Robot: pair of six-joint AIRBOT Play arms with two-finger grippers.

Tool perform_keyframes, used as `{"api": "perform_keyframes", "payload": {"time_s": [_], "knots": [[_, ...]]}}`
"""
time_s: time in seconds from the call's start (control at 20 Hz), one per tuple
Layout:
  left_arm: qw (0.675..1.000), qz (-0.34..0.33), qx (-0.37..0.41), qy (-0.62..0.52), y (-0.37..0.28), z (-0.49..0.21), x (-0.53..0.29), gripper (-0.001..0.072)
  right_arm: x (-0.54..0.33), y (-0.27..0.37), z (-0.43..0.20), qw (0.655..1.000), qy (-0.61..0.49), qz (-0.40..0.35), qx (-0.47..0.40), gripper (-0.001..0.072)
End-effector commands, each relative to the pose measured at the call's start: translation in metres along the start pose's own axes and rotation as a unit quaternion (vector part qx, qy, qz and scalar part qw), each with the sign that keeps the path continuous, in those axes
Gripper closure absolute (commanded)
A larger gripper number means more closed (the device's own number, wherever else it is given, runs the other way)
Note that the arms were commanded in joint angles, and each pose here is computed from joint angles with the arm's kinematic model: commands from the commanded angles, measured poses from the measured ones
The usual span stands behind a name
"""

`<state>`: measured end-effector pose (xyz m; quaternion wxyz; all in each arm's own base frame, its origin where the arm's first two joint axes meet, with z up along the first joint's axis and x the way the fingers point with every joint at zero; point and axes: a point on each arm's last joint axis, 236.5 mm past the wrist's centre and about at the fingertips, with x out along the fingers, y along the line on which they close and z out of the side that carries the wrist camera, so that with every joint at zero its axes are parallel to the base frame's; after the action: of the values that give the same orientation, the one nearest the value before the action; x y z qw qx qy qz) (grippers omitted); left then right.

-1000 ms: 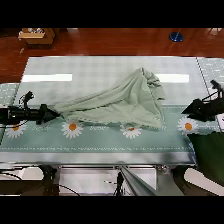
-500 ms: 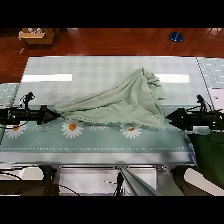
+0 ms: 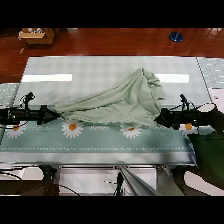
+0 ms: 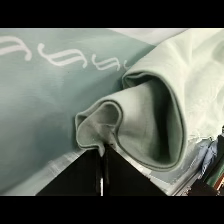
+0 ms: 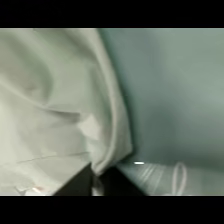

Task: Fold the shirts.

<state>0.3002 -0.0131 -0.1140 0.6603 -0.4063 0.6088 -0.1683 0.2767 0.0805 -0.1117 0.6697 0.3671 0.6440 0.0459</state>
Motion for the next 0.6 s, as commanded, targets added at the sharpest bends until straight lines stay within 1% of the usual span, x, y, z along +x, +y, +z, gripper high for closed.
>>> {"api": "perform_keyframes", "payload": {"time_s": [0.0, 0.05, 0.15, 0.2, 0.3, 0.4, 0.45, 0.55], "knots": [[1.0, -0.002, 0.001, 0.001, -0.001, 0.0, 0.0, 0.068, 0.007, -0.002, 0.002, 1.0, -0.003, -0.01, 0.003, 0.069], [1.0, -0.005, 0.001, 0.002, -0.003, -0.001, 0.0, 0.0681, 0.006, 0.004, 0.002, 1.0, -0.003, 0.001, -0.003, 0.0691], [1.0, -0.023, 0.011, 0.002, -0.017, 0.004, -0.007, 0.0681, -0.006, 0.027, 0.005, 0.999, -0.011, 0.032, -0.042, 0.0691], [0.999, -0.041, 0.028, -0.008, -0.033, 0.011, -0.016, 0.0682, -0.02, 0.043, 0.009, 0.997, -0.024, 0.047, -0.065, 0.0691], [0.991, -0.084, 0.079, -0.063, -0.086, 0.036, -0.05, 0.0682, -0.064, 0.085, 0.021, 0.987, -0.072, 0.073, -0.125, 0.0691], [0.968, -0.126, 0.157, -0.152, -0.161, 0.06, -0.104, 0.0682, -0.132, 0.14, 0.034, 0.962, -0.158, 0.1, -0.2, 0.0691], [0.948, -0.141, 0.206, -0.2, -0.204, 0.064, -0.138, 0.0682, -0.174, 0.171, 0.037, 0.941, -0.211, 0.115, -0.237, 0.0691], [0.901, -0.161, 0.296, -0.275, -0.287, 0.048, -0.201, 0.0682, -0.261, 0.225, 0.03, 0.892, -0.312, 0.136, -0.297, 0.0691]]}}
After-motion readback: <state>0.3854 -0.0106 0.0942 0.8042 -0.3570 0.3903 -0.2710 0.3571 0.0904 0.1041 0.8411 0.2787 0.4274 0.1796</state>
